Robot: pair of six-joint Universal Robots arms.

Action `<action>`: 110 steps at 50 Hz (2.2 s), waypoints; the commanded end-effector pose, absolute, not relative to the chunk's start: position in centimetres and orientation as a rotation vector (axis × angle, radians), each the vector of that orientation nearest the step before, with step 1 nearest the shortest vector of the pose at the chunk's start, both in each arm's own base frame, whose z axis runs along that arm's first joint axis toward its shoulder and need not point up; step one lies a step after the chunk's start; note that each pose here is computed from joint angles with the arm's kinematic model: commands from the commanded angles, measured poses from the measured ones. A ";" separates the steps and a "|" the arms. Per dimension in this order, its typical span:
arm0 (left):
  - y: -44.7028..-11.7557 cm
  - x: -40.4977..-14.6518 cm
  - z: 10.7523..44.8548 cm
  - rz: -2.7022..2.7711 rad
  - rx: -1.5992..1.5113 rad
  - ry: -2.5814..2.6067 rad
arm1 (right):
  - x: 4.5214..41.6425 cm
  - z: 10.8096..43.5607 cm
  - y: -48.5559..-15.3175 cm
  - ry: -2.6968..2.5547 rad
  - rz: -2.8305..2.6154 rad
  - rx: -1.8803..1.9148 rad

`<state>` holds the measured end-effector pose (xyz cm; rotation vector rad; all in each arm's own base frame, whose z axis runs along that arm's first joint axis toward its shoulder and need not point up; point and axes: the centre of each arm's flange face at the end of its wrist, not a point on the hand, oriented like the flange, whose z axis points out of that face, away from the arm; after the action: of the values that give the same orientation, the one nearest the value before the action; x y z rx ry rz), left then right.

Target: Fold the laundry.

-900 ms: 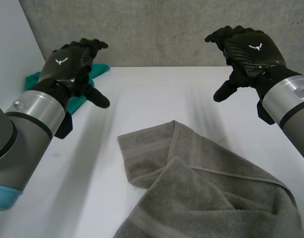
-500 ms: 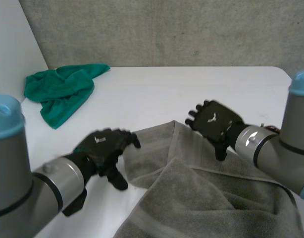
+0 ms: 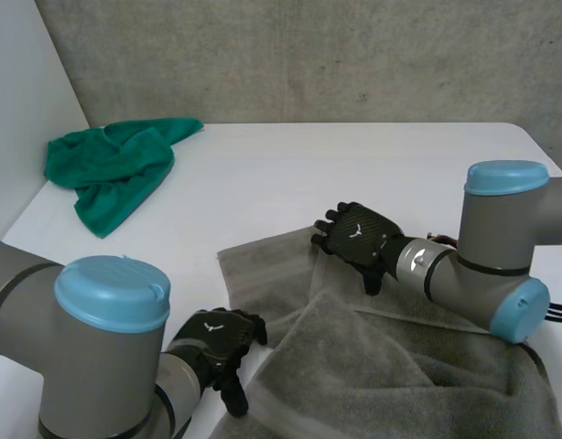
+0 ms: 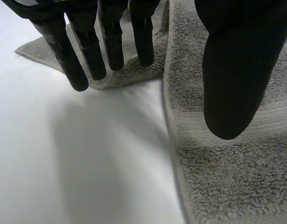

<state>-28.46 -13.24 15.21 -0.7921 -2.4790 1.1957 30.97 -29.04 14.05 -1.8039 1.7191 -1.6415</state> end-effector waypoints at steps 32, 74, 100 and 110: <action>-14.3 -33.2 13.6 1.408 -0.813 -2.432 | 28.8 19.5 -35.8 1.991 -1.907 -1.476; -16.3 -37.5 13.8 1.505 -0.806 -2.297 | 24.8 25.5 -36.3 2.060 -2.114 -1.323; -27.9 -30.7 31.5 2.234 -0.497 -1.904 | 25.1 25.0 -33.4 2.213 -1.761 -1.407; -23.8 -30.0 31.8 2.161 -0.641 -1.917 | 26.9 24.1 -34.5 2.093 -1.830 -1.466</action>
<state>-30.40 -26.57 31.88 -0.5373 -1.8892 2.2163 25.45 -32.82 23.63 -1.5151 2.2034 -1.6591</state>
